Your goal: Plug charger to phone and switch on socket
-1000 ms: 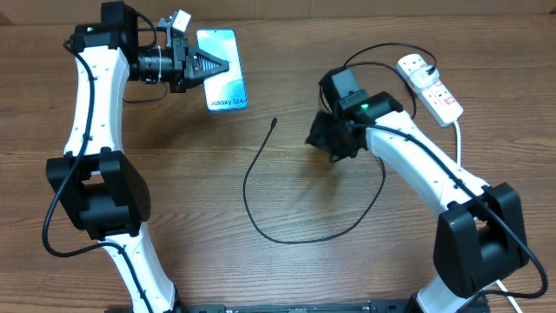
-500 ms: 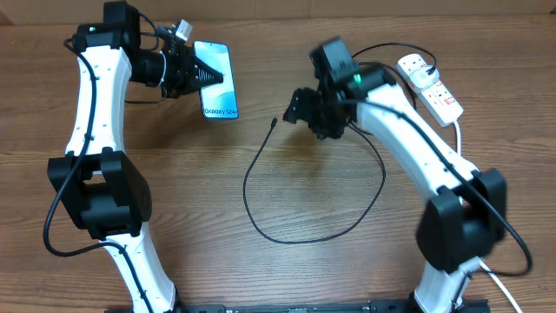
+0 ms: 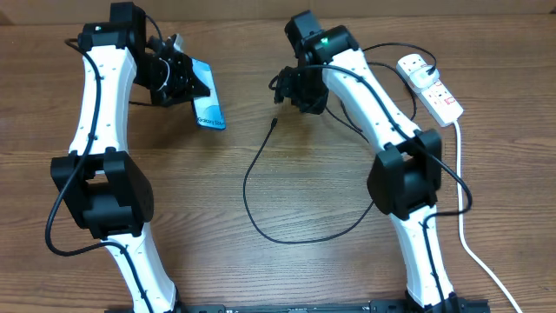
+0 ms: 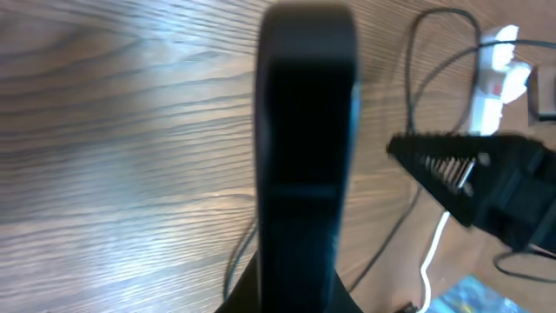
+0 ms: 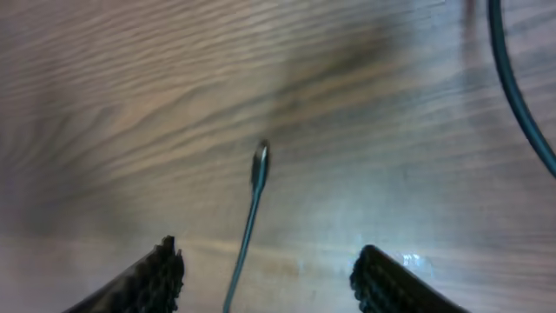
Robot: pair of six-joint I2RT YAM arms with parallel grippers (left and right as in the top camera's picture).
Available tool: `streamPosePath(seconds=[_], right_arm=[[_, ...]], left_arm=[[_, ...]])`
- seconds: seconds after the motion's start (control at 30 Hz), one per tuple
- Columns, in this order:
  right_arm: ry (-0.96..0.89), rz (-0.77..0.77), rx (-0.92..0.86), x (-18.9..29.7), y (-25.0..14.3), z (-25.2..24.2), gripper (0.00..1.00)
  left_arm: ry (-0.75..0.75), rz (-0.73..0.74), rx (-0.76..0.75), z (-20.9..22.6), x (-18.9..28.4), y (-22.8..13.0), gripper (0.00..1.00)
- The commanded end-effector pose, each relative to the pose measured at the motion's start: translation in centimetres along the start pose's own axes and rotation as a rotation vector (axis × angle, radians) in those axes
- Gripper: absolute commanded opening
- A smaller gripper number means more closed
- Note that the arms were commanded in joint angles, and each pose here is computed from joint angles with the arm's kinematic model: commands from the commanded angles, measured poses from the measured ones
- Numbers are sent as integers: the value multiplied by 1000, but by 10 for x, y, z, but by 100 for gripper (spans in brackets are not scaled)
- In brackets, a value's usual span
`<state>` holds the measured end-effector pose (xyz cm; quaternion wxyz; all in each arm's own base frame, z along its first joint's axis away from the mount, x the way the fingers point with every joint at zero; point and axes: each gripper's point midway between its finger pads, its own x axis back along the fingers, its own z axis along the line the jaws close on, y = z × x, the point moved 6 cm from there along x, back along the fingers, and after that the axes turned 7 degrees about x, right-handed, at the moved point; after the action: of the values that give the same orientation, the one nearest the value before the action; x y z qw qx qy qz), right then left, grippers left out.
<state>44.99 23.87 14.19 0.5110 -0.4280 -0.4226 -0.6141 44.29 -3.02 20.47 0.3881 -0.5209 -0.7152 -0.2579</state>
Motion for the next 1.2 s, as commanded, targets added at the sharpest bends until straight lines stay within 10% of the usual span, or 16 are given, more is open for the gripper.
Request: streamPosePath(seconds=[0.0, 1.17], right_arm=[[-76, -68, -110, -17, 0, 11, 53], [-309, -1, -144, -94, -46, 15, 24]], left_arm=[[26, -44, 7, -4, 13, -1, 4], [51, -15, 15, 0, 13, -7, 4]])
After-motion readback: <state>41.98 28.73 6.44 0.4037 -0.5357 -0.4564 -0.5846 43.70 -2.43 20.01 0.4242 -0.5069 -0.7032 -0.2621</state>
